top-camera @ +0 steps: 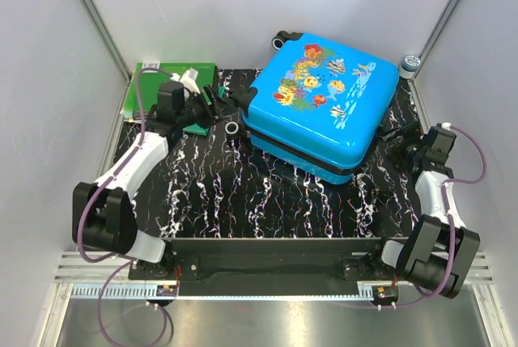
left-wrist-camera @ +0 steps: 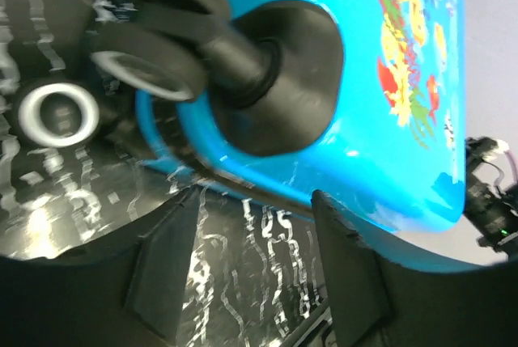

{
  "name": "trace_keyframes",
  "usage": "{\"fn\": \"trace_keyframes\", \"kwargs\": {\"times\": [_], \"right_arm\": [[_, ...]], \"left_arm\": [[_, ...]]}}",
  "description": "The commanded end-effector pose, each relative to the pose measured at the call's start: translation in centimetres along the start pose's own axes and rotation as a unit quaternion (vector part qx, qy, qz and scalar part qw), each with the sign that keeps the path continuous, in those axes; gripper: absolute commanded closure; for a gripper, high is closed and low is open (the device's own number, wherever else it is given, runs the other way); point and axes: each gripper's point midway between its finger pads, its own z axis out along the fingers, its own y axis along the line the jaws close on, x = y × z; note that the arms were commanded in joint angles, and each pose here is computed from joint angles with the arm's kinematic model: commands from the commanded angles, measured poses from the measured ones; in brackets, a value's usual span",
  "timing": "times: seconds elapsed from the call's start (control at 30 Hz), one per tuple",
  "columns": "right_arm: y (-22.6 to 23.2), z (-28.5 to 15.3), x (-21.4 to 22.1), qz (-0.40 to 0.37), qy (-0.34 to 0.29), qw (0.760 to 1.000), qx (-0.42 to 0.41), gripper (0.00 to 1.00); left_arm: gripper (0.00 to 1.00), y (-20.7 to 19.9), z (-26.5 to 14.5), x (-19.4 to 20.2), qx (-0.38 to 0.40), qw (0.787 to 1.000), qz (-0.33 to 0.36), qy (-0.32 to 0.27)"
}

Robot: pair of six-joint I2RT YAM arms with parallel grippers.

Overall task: Pack the luggage
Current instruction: Zip the luggage at the center of the board.

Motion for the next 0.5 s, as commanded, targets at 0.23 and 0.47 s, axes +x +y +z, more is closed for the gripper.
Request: {"fn": "trace_keyframes", "kwargs": {"times": [0.23, 0.47], "right_arm": [[0.1, -1.7, 1.4, -0.020, -0.010, 1.000, -0.008, 0.09], [-2.2, -3.0, 1.5, -0.030, -0.050, 0.998, 0.035, 0.08]], "left_arm": [[0.33, -1.8, -0.3, -8.0, -0.016, 0.997, 0.043, -0.064], [0.34, 0.8, 5.6, -11.0, -0.058, 0.996, 0.033, -0.062]]}}
